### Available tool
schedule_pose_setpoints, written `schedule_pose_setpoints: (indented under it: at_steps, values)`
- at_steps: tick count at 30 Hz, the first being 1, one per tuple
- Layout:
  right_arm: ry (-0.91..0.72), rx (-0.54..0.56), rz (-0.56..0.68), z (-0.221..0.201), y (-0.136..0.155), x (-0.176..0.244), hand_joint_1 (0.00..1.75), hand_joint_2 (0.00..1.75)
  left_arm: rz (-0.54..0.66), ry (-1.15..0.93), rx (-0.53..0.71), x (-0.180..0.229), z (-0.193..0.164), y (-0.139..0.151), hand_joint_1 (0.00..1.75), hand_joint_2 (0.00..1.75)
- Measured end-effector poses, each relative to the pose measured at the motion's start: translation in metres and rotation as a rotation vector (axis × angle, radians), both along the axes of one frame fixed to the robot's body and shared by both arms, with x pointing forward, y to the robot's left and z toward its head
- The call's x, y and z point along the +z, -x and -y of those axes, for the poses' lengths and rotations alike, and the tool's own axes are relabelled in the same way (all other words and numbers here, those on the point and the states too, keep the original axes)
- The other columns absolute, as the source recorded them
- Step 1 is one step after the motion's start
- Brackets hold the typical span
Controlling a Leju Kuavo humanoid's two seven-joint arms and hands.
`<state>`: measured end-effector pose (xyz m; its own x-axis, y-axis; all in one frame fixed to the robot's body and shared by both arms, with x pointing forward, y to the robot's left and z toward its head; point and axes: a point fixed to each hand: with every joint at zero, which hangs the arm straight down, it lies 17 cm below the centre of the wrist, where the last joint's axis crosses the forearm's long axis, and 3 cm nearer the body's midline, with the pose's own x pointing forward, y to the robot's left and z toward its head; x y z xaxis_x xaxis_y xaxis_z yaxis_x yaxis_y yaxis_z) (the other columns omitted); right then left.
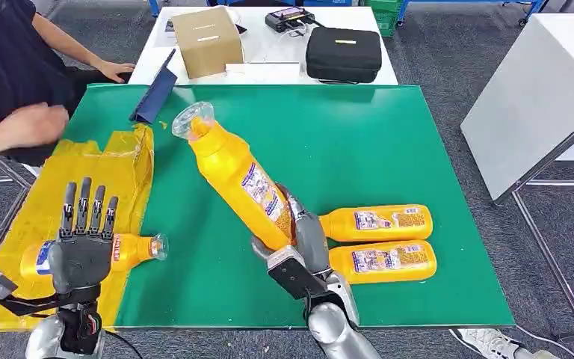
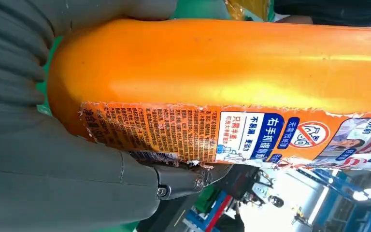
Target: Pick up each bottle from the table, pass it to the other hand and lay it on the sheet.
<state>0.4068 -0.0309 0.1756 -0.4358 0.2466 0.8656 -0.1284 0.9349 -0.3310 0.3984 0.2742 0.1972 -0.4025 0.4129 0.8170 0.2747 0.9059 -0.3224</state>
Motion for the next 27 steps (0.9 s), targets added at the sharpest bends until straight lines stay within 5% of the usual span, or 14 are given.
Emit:
schedule_pose_setpoints:
  at_steps: [6, 18, 26, 27]
  values:
    - [0.013, 0.045, 0.019, -0.014, 0.009, 0.006, 1.75, 1.75, -0.014, -0.049, -0.023, -0.004, 0.016, 0.004, 0.0, 1.75]
    - [0.216, 0.384, -0.036, -0.12, 0.068, -0.022, 1.75, 1.75, 0.09, -0.314, -0.116, -0.004, 0.098, 0.04, 0.0, 1.75]
    - [0.303, 0.468, -0.018, -0.145, 0.087, -0.035, 1.75, 1.75, 0.106, -0.405, -0.16, -0.016, 0.111, 0.052, 0.0, 1.75]
    - [0.31, 0.475, -0.019, -0.146, 0.089, -0.037, 1.75, 1.75, 0.108, -0.412, -0.166, -0.017, 0.113, 0.054, 1.75, 1.75]
